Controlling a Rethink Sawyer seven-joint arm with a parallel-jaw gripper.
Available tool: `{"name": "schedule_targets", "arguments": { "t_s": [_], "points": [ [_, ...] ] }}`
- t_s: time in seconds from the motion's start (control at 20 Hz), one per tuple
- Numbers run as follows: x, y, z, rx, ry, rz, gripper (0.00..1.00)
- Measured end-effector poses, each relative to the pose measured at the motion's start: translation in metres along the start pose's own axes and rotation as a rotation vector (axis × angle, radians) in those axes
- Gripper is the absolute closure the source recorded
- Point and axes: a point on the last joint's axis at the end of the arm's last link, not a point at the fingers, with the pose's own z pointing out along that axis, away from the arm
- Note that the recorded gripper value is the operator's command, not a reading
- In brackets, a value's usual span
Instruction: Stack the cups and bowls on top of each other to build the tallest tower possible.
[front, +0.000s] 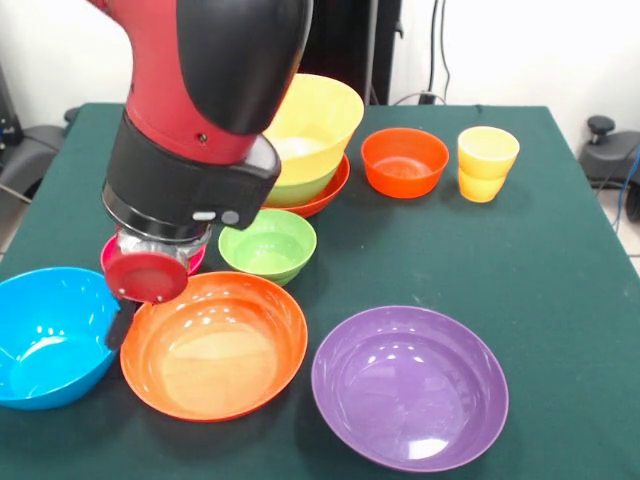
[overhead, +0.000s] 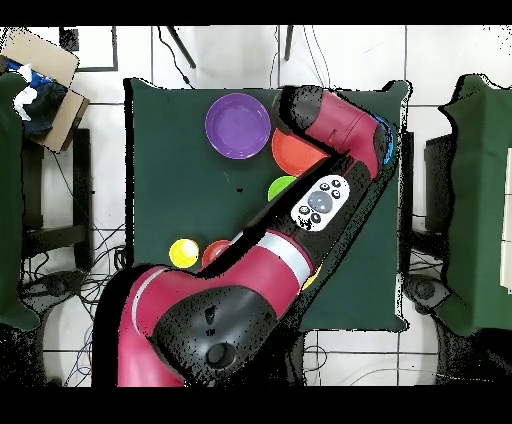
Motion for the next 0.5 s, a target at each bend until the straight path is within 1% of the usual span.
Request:
{"name": "schedule_targets", "arguments": {
  "t_s": [0.25, 0.5],
  "points": [
    [-0.0056, 0.0043, -0.0102, -0.014, -0.003, 0.007, 0.00],
    [-0.0048, 0.0037, -0.0087, -0.012, -0.003, 0.006, 0.00]
  ]
}}
